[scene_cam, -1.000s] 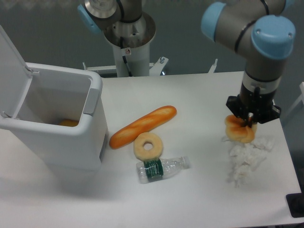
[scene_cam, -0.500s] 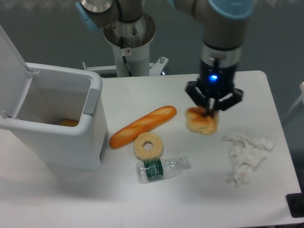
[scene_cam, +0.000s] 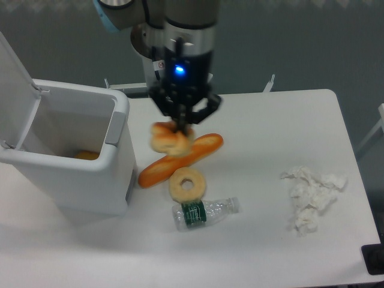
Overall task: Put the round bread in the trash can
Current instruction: 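Carry the round bread roll over the white trash bin opening, then open the gripper to drop the bread roll into the bin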
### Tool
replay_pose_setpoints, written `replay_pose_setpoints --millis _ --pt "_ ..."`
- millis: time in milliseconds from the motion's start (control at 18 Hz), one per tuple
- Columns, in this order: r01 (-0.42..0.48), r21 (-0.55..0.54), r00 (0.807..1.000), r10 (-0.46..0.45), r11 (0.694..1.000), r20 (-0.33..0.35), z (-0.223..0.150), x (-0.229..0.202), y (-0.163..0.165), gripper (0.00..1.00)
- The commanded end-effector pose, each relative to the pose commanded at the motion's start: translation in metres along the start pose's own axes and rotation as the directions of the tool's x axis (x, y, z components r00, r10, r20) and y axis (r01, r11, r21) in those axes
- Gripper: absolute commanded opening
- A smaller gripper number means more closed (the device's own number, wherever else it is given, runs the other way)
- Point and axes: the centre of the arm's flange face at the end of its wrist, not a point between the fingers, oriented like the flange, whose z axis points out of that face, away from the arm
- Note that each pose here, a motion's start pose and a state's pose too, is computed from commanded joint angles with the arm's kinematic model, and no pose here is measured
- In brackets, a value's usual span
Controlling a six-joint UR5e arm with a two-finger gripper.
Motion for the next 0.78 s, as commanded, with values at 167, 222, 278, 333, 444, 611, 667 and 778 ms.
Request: replay_pose_setpoints --millis 167,222,278,333,444,611,667,778 --pt "-0.017 0.001 1.0 0.017 1.0 -0.026 0.002 0.034 -0.005 0.02" --pt "-0.028 -0.003 0.999 0.027 1.0 -0.037 0.006 0.044 -0.005 0.04" --pt "-0.039 -0.007 0.998 0.038 0.999 -0.047 0.009 0.053 -0.005 0.05" --pt "-0.048 -0.009 0.997 0.047 0.999 -0.055 0.01 0.061 -0.003 0.07" --pt "-0.064 -0.024 0.995 0.062 0.998 -0.073 0.018 0.074 0.002 0.12" --pt "-0.086 -0.025 0.992 0.083 0.996 -0.096 0.022 0.086 0.003 0.37" --pt "-0.09 -0.022 0.991 0.088 0.996 -0.1 0.022 0.089 0.003 0.61" --pt "-0.091 -0.022 0.992 0.089 0.996 -0.094 0.024 0.088 0.003 1.0"
